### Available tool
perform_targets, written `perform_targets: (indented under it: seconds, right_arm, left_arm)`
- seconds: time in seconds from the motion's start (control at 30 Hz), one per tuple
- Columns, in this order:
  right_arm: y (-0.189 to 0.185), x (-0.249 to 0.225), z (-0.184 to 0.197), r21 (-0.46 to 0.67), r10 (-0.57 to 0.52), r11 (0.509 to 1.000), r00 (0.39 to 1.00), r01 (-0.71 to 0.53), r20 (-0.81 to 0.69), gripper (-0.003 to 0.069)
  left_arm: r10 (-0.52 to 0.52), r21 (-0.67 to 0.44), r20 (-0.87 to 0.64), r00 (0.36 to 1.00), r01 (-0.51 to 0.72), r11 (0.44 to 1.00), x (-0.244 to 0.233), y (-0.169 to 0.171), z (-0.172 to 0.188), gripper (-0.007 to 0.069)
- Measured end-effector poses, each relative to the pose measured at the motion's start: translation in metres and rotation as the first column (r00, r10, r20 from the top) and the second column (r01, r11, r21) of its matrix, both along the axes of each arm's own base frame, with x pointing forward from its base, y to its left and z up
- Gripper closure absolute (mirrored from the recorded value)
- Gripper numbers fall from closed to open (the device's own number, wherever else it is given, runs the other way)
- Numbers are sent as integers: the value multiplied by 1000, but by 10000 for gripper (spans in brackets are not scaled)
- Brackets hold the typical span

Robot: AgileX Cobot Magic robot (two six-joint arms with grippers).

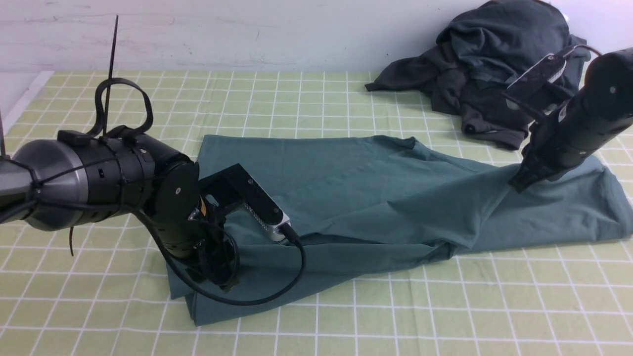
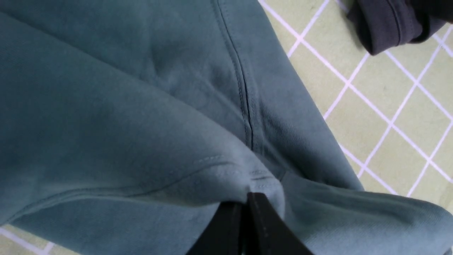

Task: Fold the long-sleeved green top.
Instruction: Use both arms to drag the lower edge of the fabric forward and fold it over the upper edge

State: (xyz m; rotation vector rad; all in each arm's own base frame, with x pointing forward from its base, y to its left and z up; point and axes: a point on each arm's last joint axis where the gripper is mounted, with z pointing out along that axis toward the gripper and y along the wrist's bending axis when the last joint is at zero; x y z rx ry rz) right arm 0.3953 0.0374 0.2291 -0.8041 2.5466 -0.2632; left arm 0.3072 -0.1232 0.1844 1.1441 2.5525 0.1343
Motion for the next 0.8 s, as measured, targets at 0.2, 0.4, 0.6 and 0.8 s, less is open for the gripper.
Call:
perform_targets:
  seconds: [0.2,0.4,0.6,0.8]
  right_arm:
    - [0,0,0,7,-2,1000,1000,2,4,662]
    - [0,-1,0,5,-5,1000,1000,5,-13,662]
    - [0,-2,1,1,7,1000,1000,-7,-14,662]
    - [1,2,3,-13,51,999,998,-51,27,662]
  left_arm:
    - [-55,29,-20,998,56,998,1,-1,-8,459]
    - [6,-30,81,997,-4,1000,6,-2,20,622]
    - [174,-105,237,956,-153,983,17,9,66,629]
    - [334,-167,351,875,-292,942,45,31,96,628]
